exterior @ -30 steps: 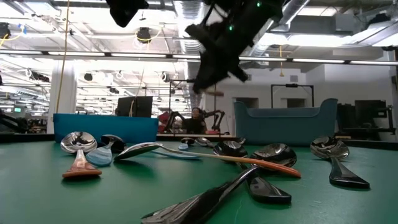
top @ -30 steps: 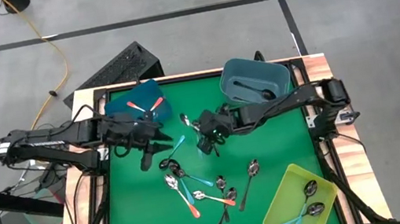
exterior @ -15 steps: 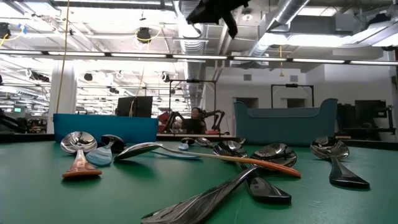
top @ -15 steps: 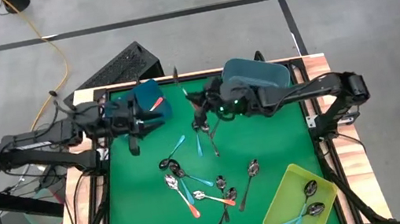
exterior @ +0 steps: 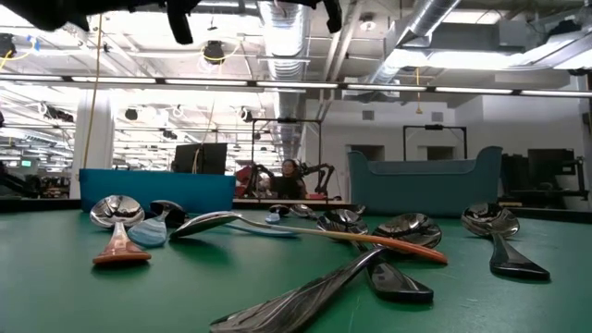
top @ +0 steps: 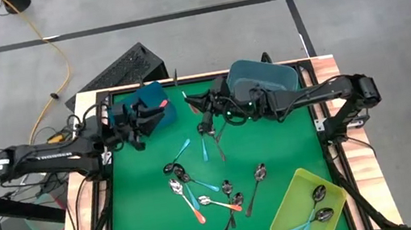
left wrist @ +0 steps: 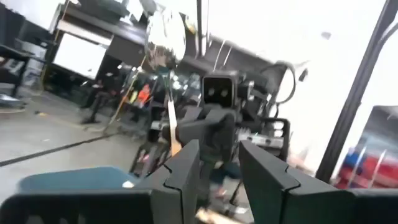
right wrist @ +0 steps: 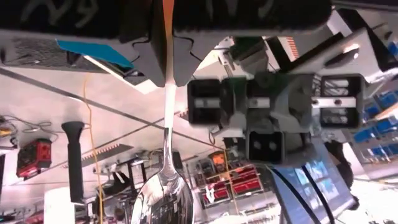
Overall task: Sort silverware by color (type)
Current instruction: Put the orange spoon into the dark blue bin
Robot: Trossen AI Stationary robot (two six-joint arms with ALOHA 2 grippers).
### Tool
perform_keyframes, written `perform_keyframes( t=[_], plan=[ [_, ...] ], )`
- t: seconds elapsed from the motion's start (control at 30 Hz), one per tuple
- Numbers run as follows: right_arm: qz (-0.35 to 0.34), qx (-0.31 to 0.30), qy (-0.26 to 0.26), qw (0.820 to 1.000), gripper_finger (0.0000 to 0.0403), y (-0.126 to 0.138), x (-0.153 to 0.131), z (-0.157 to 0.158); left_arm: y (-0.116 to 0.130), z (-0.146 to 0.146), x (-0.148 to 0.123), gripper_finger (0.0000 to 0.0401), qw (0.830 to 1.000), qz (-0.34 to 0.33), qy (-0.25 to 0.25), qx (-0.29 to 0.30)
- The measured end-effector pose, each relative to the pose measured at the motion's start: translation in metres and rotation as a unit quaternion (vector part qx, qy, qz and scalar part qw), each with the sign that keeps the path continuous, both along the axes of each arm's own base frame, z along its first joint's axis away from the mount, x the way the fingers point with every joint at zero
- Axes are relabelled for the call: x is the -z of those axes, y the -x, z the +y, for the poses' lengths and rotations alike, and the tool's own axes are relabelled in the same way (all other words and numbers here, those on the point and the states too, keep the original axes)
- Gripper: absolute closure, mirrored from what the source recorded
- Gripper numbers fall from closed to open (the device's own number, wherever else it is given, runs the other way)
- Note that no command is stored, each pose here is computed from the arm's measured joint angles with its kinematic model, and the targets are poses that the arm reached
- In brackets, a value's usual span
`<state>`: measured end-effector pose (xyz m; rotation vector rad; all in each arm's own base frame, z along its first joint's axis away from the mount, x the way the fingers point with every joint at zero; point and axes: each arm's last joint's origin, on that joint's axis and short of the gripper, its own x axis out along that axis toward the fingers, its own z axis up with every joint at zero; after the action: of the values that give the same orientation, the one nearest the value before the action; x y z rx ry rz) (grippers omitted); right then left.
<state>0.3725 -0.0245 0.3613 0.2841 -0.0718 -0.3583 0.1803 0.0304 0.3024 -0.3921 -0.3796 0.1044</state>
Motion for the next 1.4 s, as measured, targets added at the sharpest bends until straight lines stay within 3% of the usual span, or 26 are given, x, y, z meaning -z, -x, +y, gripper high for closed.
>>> perform_keyframes(
  t=[0.1, 0.6, 1.03, 1.4],
  plan=[
    [-0.019, -0.013, 0.0, 1.0, 0.0392, -0.003, -0.001, 0.0, -0.004, 0.001, 0.009, 0.0302, 1.0, 0.0, 0.022, 0.004],
    [-0.017, -0.07, -0.037, 0.997, 0.0392, -0.025, 0.026, 0.008, -0.015, 0.003, 0.012, 0.0302, 1.0, 0.011, 0.018, 0.003],
    [-0.011, -0.074, -0.038, 0.996, 0.0392, -0.025, 0.027, 0.005, -0.021, 0.003, 0.018, 0.0302, 0.999, 0.023, 0.023, 0.018],
    [-0.004, -0.074, -0.039, 0.996, 0.0392, -0.028, 0.032, 0.005, -0.019, 0.007, 0.014, 0.0302, 1.0, 0.003, 0.017, -0.004]
  ],
)
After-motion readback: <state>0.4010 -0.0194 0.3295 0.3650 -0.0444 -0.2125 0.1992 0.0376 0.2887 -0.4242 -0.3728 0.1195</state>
